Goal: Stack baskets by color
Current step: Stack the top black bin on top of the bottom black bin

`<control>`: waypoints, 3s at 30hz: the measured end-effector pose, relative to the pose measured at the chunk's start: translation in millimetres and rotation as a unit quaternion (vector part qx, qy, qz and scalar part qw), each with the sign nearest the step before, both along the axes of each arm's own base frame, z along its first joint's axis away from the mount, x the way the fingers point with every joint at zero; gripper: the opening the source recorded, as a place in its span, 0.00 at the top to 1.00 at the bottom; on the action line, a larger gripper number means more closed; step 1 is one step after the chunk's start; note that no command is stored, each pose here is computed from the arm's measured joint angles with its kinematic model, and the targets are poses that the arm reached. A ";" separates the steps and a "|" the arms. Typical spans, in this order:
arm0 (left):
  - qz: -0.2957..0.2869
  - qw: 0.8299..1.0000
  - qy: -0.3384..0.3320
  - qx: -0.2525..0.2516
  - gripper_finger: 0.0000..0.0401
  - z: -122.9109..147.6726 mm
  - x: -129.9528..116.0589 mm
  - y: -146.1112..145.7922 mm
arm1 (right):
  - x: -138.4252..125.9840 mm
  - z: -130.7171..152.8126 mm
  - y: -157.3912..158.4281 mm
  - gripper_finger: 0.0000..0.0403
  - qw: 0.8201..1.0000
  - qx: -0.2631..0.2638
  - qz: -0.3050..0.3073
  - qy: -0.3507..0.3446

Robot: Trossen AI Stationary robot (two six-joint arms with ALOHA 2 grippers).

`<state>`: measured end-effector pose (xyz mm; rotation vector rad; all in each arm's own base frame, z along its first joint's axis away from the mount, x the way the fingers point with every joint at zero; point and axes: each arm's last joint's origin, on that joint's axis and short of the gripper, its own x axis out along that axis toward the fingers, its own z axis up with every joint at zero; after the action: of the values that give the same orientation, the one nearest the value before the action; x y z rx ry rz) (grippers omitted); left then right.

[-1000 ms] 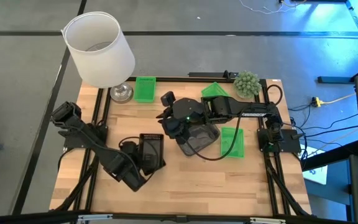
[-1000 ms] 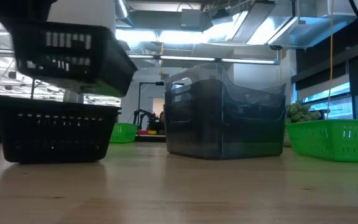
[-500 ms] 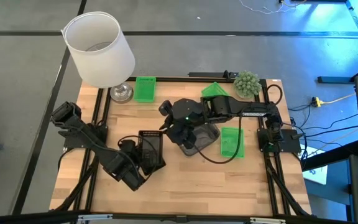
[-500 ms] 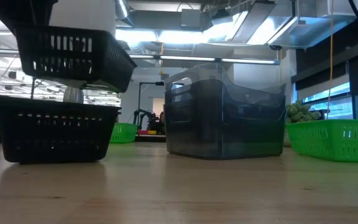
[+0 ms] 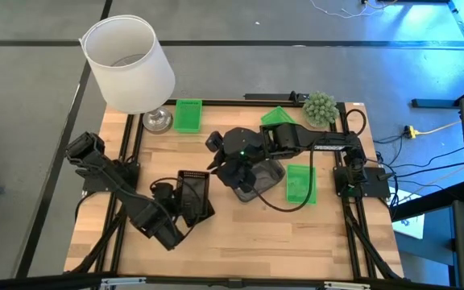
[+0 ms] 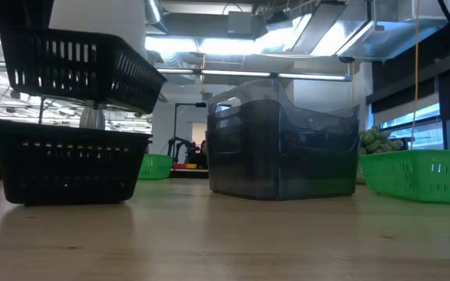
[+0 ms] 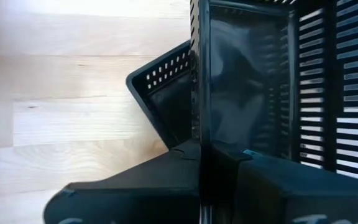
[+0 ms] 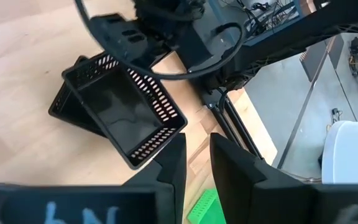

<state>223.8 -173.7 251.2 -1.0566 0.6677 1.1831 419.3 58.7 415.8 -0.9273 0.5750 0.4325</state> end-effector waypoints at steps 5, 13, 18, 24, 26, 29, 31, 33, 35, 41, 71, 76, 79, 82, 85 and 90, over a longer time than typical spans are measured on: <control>-0.008 1.000 0.011 0.013 1.00 7.1 -2.6 -0.3 | -1.2 -1.2 0.6 0.85 1.000 -0.005 0.004 0.008; -0.027 0.998 0.033 0.047 1.00 37.6 -13.5 -2.7 | -1.8 -2.1 1.1 0.93 1.000 -0.002 0.006 0.014; -0.048 0.997 0.032 0.044 1.00 48.5 -15.5 -6.8 | -1.8 -2.6 4.4 0.87 1.000 -0.002 0.010 0.014; -0.057 0.997 0.015 0.052 1.00 53.0 -16.5 -9.6 | 0.7 -10.3 12.6 0.78 0.999 -0.003 0.031 0.025; -0.057 0.997 0.006 0.058 1.00 54.5 -15.6 -9.2 | -0.1 -12.8 14.8 0.75 0.997 0.004 0.070 0.033; -0.057 0.997 -0.009 0.058 1.00 60.4 -17.2 -6.9 | -1.5 -14.2 18.9 0.74 0.988 0.024 0.149 0.037; -0.058 0.997 -0.016 0.053 1.00 65.2 -20.0 -4.2 | -1.8 -15.6 21.8 0.74 0.980 0.031 0.192 0.037; -0.064 0.996 -0.016 0.054 1.00 67.6 -21.1 -2.1 | -1.3 -17.3 24.8 0.74 0.977 0.029 0.210 0.036; -0.065 0.996 -0.021 0.053 1.00 70.4 -22.2 -0.1 | 0.8 -20.5 26.9 0.74 0.975 0.026 0.216 0.038; -0.066 0.996 -0.024 0.051 1.00 72.6 -23.8 1.0 | 11.1 -36.0 30.7 0.74 0.976 -0.016 0.210 0.050; -0.071 0.996 -0.022 0.042 1.00 73.3 -26.8 -1.1 | 36.1 -61.2 36.6 0.74 0.965 -0.098 0.242 0.022; -0.071 0.996 -0.025 0.039 1.00 73.2 -26.2 -1.7 | 37.2 -60.1 36.8 0.74 0.965 -0.099 0.242 0.013; -0.071 0.996 -0.027 0.036 1.00 73.2 -25.8 -2.1 | 38.6 -60.6 37.1 0.74 0.966 -0.098 0.241 0.010; -0.071 0.996 -0.029 0.035 1.00 73.2 -25.5 -2.5 | 41.7 -66.6 37.7 0.74 0.965 -0.097 0.241 0.017; -0.073 0.996 -0.030 0.034 1.00 73.2 -25.8 -3.3 | 44.3 -71.6 38.2 0.74 0.965 -0.097 0.242 0.023; -0.081 0.996 -0.035 0.031 1.00 73.2 -28.1 -7.3 | 51.5 -82.9 39.6 0.74 0.963 -0.101 0.247 0.027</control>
<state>195.7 -181.0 324.5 -0.9692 0.6453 1.0159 470.7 98.3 333.0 -1.2638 0.4376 0.8614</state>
